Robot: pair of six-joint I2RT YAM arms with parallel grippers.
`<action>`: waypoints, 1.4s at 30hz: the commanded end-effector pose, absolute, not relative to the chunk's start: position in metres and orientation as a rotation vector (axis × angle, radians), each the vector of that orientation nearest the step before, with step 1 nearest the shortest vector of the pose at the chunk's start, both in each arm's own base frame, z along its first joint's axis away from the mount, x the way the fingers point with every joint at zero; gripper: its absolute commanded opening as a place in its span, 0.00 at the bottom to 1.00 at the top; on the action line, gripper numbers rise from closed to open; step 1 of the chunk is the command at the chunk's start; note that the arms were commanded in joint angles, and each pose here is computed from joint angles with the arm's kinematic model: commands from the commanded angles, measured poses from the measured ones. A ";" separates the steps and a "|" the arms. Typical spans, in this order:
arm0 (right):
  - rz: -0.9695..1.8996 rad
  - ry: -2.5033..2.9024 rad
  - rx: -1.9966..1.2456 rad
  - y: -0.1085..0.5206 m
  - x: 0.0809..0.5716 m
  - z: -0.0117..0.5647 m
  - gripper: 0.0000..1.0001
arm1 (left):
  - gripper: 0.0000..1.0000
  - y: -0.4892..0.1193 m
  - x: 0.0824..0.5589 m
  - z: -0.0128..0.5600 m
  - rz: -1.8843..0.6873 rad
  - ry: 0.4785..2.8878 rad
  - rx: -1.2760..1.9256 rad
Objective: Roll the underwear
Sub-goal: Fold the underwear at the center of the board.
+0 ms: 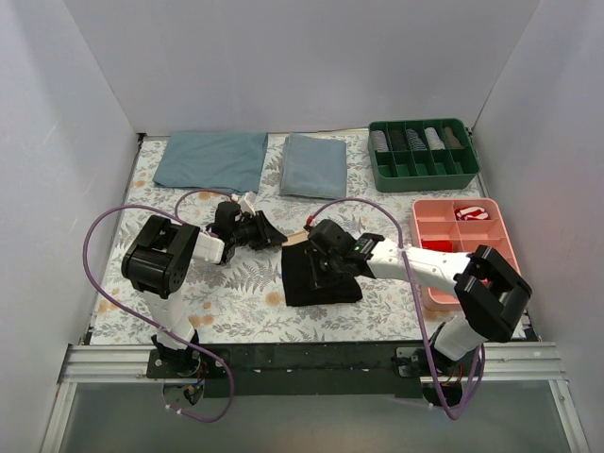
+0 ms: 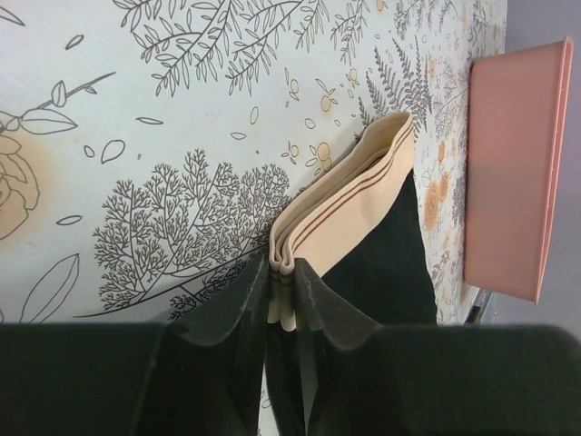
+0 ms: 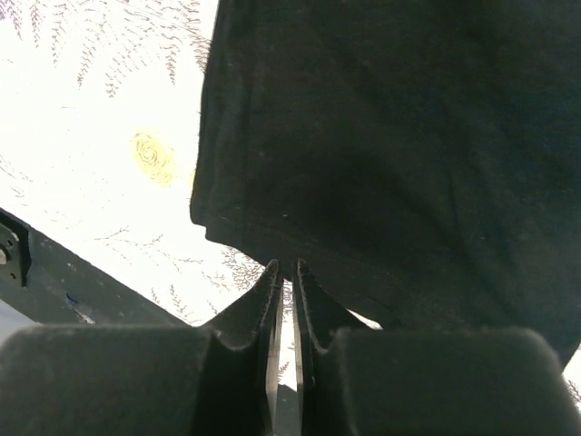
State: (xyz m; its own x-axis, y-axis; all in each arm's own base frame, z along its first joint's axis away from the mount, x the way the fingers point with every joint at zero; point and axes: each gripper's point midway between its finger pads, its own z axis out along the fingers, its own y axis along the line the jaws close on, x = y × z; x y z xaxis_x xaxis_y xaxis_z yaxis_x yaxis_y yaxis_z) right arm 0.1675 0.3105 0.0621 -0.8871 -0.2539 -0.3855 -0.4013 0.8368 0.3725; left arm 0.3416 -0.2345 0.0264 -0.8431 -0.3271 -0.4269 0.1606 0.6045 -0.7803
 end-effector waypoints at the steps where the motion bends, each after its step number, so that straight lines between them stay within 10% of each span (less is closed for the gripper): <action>1: 0.622 2.630 -0.524 0.330 0.174 0.081 0.18 | 0.14 -0.229 0.330 0.015 -1.144 2.365 -0.143; 10: 0.252 2.652 -0.581 0.343 0.162 0.067 0.39 | 0.06 -0.228 0.330 0.008 -1.106 2.417 -0.181; 42: 0.058 2.651 -0.691 0.376 0.146 0.051 0.36 | 0.00 -0.227 0.325 -0.010 -1.072 2.507 -0.256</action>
State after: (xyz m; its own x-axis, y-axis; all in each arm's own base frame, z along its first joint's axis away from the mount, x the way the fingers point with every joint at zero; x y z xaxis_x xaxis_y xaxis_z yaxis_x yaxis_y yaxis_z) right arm 0.1467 0.3706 0.0453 -0.7944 -0.4654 -0.3904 -0.4847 0.8730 -0.0544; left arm 0.3420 -0.2371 0.0227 -0.8751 -0.3321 -0.3521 0.0785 0.6203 -0.7804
